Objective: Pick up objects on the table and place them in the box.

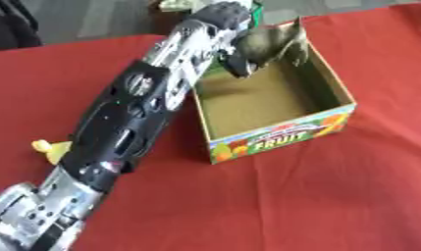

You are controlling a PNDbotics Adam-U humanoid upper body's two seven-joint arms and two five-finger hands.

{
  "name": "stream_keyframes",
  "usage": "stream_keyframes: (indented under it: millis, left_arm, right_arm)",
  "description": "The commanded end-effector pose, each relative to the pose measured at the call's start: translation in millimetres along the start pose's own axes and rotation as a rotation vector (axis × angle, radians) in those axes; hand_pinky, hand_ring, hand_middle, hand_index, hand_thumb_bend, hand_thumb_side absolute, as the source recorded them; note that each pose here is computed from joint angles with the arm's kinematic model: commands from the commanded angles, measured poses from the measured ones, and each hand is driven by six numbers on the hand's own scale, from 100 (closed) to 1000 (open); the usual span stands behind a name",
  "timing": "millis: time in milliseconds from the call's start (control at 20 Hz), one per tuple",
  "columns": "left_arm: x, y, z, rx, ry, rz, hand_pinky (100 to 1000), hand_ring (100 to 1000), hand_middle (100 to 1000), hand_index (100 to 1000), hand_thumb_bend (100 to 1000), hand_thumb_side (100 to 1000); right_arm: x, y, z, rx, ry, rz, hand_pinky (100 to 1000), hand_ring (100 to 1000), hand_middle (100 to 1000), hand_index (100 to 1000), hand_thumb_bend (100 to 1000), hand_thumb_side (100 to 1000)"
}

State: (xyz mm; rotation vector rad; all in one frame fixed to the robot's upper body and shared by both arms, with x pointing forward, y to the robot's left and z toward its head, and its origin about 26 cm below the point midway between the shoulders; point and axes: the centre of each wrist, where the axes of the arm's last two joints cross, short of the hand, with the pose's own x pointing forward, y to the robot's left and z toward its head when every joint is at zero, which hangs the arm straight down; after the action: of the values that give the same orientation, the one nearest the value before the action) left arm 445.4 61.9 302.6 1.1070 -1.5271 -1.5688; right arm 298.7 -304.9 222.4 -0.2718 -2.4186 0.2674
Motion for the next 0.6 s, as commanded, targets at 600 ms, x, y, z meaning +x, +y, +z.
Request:
stream_keyframes:
  millis: [600]
  left_arm:
    - [-7,-19.1,-10,-0.164,-0.023,-0.014,711,632,562,598,100,169]
  right_arm:
    - [9,3.2,-8,0.015,-0.036,-0.025,684,771,624,813,100,1000]
